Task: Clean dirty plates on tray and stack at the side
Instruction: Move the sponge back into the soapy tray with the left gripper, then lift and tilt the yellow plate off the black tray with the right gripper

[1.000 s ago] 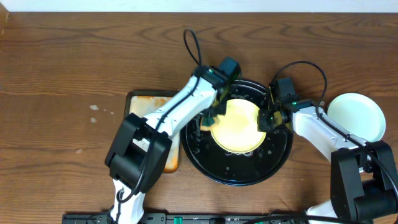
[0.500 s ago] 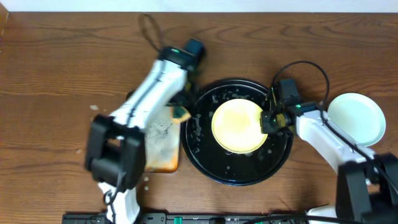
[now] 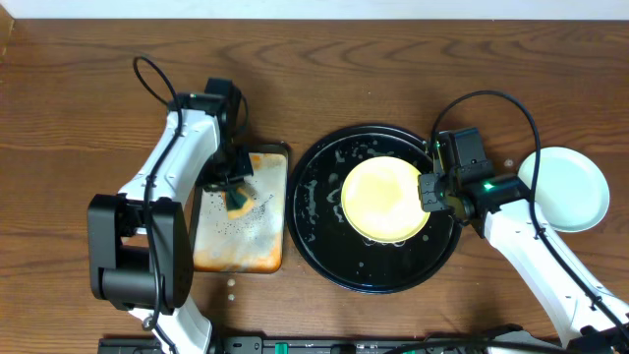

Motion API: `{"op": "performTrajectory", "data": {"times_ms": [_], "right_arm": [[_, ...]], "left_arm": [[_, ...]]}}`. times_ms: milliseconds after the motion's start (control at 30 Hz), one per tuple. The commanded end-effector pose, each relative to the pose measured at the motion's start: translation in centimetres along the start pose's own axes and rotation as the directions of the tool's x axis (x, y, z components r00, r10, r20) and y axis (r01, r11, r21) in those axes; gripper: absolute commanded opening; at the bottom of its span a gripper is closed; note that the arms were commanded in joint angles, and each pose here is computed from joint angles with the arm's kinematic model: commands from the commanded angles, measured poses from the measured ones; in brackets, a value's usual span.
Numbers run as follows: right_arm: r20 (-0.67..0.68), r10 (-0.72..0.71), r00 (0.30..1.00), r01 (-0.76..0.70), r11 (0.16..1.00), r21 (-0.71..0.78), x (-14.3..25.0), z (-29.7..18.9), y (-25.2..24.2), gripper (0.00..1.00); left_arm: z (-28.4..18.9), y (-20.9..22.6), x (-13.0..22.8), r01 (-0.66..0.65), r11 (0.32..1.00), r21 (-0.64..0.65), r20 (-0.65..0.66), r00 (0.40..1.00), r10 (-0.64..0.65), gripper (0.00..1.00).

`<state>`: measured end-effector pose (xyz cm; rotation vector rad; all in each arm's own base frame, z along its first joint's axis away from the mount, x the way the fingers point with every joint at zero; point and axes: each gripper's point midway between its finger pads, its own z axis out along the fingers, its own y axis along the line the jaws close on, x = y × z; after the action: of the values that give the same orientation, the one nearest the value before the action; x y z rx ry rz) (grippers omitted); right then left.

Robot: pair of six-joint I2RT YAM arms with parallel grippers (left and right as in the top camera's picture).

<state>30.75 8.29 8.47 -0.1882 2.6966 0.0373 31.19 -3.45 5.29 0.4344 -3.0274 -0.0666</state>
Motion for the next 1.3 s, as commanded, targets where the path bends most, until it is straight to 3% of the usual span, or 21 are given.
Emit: {"op": "performTrajectory", "data": {"times_ms": [0,33,67,200,300,433,600,733,1033,1267], "right_arm": [[-0.024,-0.025,0.999,0.024,0.998,-0.056,0.5,0.2,1.2,0.09],[-0.037,-0.019,0.999,0.017,0.998,-0.055,0.8,0.4,1.2,0.12],[-0.053,0.001,0.999,-0.004,0.999,-0.041,1.0,0.8,1.0,0.17],[-0.136,0.119,0.984,-0.119,0.993,0.014,2.4,2.9,0.0,0.23],[-0.212,0.164,0.963,-0.157,0.986,0.048,3.9,4.7,-0.7,0.23],[-0.276,0.203,0.939,-0.2,0.979,0.04,5.1,6.4,-1.1,0.12],[-0.257,0.221,0.941,-0.218,0.975,0.039,4.6,6.7,-1.5,0.01],[-0.227,0.219,0.949,-0.219,0.975,0.026,3.8,6.7,-1.4,0.01],[0.013,0.0,1.0,0.0,1.0,-0.021,-1.4,1.4,-1.3,0.01],[0.197,-0.138,0.971,0.095,0.972,0.214,-3.9,-4.5,-2.0,0.01]], "left_arm": [[1.3,0.1,0.7,-0.006,1.0,0.015,-0.031,0.999,0.006,0.39],[1.5,0.1,0.7,-0.006,1.0,0.016,-0.031,1.0,0.006,0.57],[1.6,0.1,0.7,-0.006,1.0,0.016,-0.031,0.999,0.007,0.66],[1.7,0.1,0.8,-0.006,1.0,0.015,-0.033,0.999,0.007,0.81],[1.7,0.1,0.8,-0.006,1.0,0.015,-0.033,0.999,0.007,0.82],[1.7,0.1,0.8,-0.006,1.0,0.015,-0.033,0.999,0.007,0.87],[1.7,0.2,1.0,-0.007,1.0,0.013,-0.04,0.999,0.008,0.88],[1.7,0.2,1.1,-0.011,1.0,0.014,-0.046,0.999,0.011,0.88],[1.7,0.2,1.1,-0.011,1.0,0.013,-0.046,0.999,0.011,0.89],[1.7,-0.1,0.6,-0.01,1.0,0.023,-0.023,1.0,0.011,0.89]]}}
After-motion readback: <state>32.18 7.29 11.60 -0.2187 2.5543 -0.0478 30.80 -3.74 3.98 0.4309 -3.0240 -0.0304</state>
